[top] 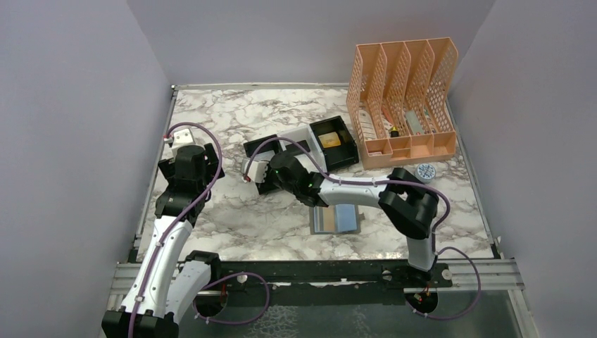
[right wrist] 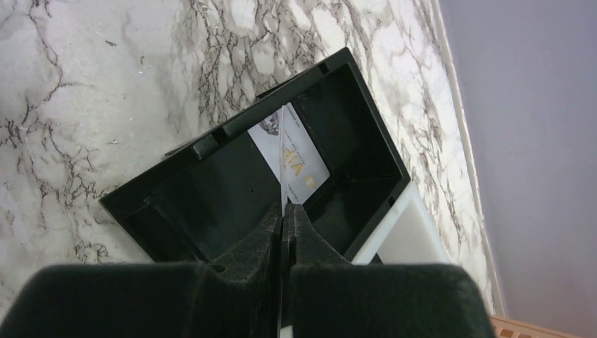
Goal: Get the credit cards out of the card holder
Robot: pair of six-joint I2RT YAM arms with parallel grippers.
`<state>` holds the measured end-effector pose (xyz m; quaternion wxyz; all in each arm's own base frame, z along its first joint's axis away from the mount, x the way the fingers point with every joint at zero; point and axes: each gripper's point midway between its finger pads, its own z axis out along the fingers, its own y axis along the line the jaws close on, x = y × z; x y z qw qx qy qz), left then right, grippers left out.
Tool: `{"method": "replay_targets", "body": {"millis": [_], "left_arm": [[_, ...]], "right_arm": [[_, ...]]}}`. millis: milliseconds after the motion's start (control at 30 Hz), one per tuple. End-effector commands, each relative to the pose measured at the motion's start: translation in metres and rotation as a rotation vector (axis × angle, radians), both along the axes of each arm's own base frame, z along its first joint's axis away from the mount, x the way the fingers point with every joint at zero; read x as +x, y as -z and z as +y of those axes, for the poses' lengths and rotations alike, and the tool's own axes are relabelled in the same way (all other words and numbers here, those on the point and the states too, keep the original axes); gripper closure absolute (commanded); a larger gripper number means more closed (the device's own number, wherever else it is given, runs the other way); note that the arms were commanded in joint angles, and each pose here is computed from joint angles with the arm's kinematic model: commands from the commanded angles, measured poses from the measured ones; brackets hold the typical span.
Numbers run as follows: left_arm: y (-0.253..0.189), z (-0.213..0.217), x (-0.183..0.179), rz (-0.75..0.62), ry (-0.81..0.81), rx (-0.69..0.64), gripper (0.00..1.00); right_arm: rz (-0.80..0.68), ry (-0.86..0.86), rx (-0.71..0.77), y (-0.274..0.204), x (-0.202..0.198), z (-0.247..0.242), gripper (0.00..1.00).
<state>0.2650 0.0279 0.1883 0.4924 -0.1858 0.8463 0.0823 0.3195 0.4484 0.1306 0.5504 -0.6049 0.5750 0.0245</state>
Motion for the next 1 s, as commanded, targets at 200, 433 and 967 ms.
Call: {"method": "replay_targets", "body": {"millis": [200, 433, 967], "left_arm": [[-0.004, 0.005, 0.0, -0.023, -0.024, 0.013, 0.01], [-0.003, 0.005, 0.0, -0.023, -0.021, 0.013, 0.01], [-0.004, 0.004, 0.0, -0.024, -0.016, 0.014, 0.01]], "right_arm": [[-0.096, -0.002, -0.044, 0.011, 0.042, 0.019, 0.99], [-0.14, -0.004, -0.112, 0.02, 0.058, 0.013, 0.99], [-0.203, -0.086, -0.178, 0.044, 0.072, 0.031, 0.97]]}}
